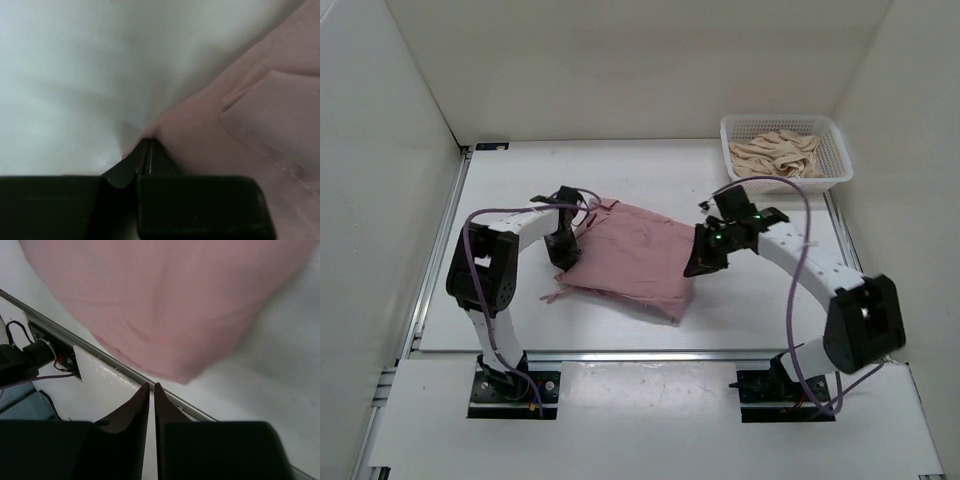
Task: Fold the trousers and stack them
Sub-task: Fold the trousers
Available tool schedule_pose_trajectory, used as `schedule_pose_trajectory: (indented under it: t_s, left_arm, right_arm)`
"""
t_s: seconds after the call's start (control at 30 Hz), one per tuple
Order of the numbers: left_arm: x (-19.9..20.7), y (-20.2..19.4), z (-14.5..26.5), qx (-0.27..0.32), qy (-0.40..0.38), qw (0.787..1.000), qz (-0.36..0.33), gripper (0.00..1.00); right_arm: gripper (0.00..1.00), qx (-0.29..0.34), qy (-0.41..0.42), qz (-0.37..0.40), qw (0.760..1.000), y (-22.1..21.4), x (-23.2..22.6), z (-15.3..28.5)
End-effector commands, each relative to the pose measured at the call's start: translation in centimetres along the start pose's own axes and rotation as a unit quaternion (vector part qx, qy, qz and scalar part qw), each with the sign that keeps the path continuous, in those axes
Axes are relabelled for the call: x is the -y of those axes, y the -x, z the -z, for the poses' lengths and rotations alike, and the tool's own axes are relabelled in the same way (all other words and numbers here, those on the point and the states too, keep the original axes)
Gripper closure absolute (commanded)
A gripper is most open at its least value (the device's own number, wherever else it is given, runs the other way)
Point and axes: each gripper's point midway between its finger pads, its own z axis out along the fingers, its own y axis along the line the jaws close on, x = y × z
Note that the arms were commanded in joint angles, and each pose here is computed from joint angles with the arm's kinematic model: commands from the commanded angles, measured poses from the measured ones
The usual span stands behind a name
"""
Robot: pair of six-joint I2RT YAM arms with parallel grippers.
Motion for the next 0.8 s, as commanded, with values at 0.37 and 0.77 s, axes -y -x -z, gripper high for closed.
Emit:
schedule_pose_trajectory:
  t_s: [0.37,0.77]
  left_arm:
    - [-1.6,-4.6,10.2,0.054,-0.11,0.991,0.051,0.86]
    - [-3.8,5.0,25.9,0.262,-0.095,0.959,0.047,0.01]
  right_arm:
    - [1.0,0.008,-0.177,0.048,0.983,3.6,3.4,-7.1]
    - [0.0,0.338,-0.254,0.067,0.904,8.0,0.3,15.1]
